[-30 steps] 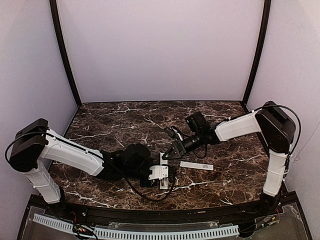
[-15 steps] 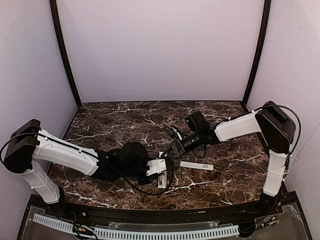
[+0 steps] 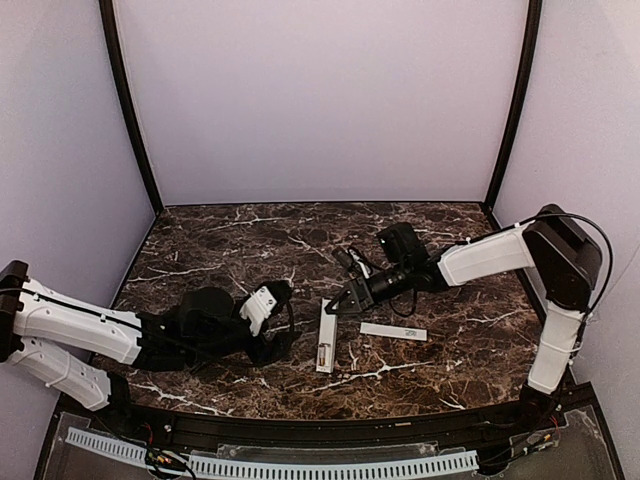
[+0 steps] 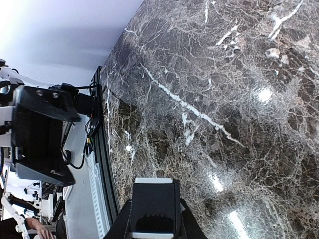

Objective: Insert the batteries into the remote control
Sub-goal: Pick up the battery from the battery compartment.

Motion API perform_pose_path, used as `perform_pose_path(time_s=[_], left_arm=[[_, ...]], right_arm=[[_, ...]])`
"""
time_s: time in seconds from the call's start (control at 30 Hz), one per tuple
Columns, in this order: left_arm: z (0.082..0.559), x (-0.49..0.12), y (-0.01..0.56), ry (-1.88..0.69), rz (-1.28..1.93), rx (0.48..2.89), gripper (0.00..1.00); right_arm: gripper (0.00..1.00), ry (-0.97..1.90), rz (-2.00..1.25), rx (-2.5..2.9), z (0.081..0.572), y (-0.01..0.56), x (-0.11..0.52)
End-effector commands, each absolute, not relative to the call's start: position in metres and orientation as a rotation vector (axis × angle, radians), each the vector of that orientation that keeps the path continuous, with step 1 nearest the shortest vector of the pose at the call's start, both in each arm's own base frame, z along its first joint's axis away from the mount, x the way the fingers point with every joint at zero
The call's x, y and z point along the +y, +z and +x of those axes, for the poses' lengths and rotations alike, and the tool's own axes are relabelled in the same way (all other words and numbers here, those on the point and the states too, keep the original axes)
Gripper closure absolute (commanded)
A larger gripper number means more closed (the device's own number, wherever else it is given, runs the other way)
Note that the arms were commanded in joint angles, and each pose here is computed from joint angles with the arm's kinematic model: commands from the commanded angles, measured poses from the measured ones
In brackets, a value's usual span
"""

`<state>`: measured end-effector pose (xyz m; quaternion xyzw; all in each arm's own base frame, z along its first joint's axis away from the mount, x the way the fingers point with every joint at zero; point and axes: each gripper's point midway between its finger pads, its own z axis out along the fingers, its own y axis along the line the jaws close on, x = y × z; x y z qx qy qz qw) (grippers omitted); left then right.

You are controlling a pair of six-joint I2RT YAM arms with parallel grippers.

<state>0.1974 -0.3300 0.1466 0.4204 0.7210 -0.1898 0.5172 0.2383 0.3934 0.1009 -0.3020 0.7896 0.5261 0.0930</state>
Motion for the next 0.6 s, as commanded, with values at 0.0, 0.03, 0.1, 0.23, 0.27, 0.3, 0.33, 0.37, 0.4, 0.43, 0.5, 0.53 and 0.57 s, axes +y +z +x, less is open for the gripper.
perform_pose_path(time_s=[0.0,0.03,0.1,0.23,0.27,0.3,0.33,0.37,0.4,0.43,0.5,0.53,0.57], left_arm=[[0.192,-0.327,0.118,-0.604,0.848,1.904,0.38],[0.192,-0.33,0.116,-0.62,0.837,1.912,0.39],[0.192,-0.335,0.1,-0.636,0.814,1.977,0.42],[0.193,-0.353,0.087,-0.68,0.792,2.034,0.43],[0.195,-0.358,0.089,-0.679,0.784,2.033,0.43],[0.198,-0.361,0.086,-0.663,0.772,2.046,0.43],[0.199,-0.362,0.084,-0.657,0.769,2.052,0.43],[0.201,-0.365,0.082,-0.651,0.764,2.057,0.43],[0.203,-0.366,0.083,-0.65,0.756,2.055,0.43],[0.205,-0.369,0.082,-0.648,0.746,2.058,0.43],[0.208,-0.374,0.082,-0.649,0.739,2.058,0.43],[0.209,-0.375,0.08,-0.643,0.74,2.066,0.43],[0.209,-0.378,0.078,-0.644,0.742,2.071,0.43]], right_arm=[[1.0,1.52,-0.863,2.244,0.248,0.123,0.395],[1.0,1.509,-0.853,2.247,0.25,0.123,0.395],[1.0,1.493,-0.834,2.254,0.251,0.123,0.396],[1.0,1.458,-0.817,2.269,0.253,0.123,0.397],[1.0,1.445,-0.809,2.275,0.253,0.122,0.397],[1.0,1.434,-0.807,2.276,0.254,0.123,0.396],[1.0,1.424,-0.804,2.282,0.254,0.122,0.396],[1.0,1.414,-0.801,2.284,0.255,0.122,0.396],[1.0,1.407,-0.799,2.284,0.255,0.122,0.396],[1.0,1.398,-0.799,2.286,0.255,0.123,0.395],[1.0,1.384,-0.796,2.289,0.256,0.122,0.395],[1.0,1.379,-0.796,2.292,0.256,0.122,0.395],[1.0,1.375,-0.796,2.295,0.256,0.121,0.394]])
